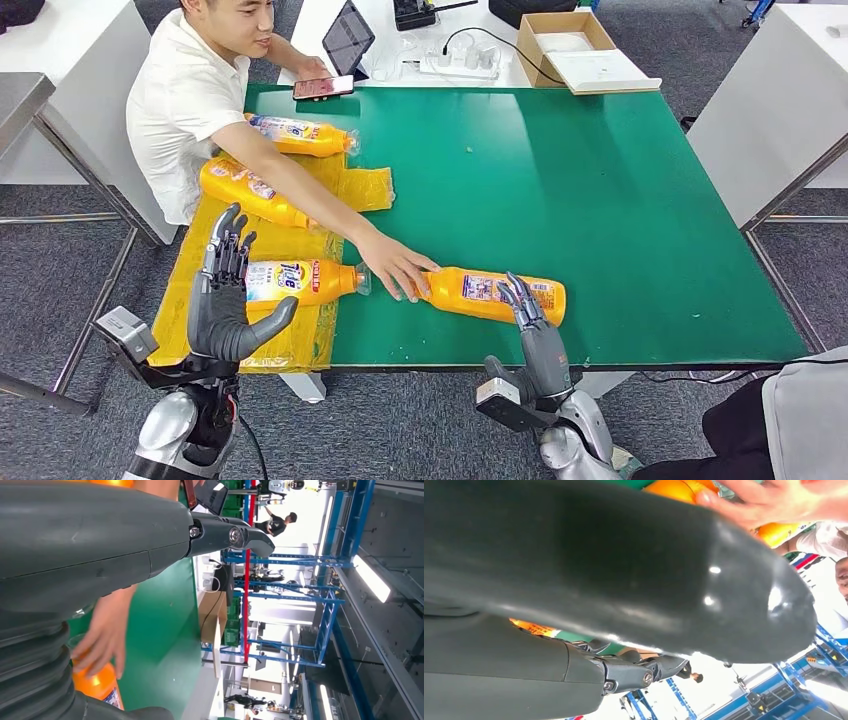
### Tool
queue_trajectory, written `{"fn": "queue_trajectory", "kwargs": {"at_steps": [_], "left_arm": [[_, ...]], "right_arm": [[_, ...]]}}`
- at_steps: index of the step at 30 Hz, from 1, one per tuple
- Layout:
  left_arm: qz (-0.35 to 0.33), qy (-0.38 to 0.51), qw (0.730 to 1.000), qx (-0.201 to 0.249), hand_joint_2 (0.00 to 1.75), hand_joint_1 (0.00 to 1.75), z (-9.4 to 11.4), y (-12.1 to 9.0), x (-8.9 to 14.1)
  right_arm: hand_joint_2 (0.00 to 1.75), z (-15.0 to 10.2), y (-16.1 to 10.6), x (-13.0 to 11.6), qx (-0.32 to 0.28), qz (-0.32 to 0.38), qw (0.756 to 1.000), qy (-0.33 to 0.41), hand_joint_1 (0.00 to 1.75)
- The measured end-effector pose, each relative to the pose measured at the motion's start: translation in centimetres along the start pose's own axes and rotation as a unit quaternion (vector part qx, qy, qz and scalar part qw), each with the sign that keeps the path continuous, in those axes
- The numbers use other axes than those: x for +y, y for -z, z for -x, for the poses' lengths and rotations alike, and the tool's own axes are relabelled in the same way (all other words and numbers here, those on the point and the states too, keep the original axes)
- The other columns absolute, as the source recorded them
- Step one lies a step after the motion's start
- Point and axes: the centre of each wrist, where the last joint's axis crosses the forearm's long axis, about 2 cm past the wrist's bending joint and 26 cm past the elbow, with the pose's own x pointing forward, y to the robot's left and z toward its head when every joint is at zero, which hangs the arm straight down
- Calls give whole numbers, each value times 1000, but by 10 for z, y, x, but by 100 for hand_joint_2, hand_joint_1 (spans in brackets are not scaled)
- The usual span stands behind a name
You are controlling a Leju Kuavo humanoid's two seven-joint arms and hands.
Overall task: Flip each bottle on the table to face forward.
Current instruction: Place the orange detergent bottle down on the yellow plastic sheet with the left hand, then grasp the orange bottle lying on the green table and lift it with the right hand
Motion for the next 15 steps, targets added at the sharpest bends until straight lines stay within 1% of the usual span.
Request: {"fn": "queue_trajectory", "kwargs": {"at_steps": [3,7,9,12,15], "left_arm": [[0,0,1000,1,175,0,0,-1,0],[-1,1,1000,1,175,0,0,-1,0],[-2,5,1000,0,175,0,0,-1,0],[-6,12,1000,1,175,0,1,-4,0],[-8,16,1000,1,175,0,3,-8,-1]], "right_arm": [[0,0,0,-1,-1,1,1000,-1,0],[175,1,0,-3,-4,3,1000,-13,0],[175,2,1,-7,-12,8,999,-46,0],[175,5,6,-21,-32,16,994,-101,0],[175,4,17,-38,-54,27,990,-126,0]]}}
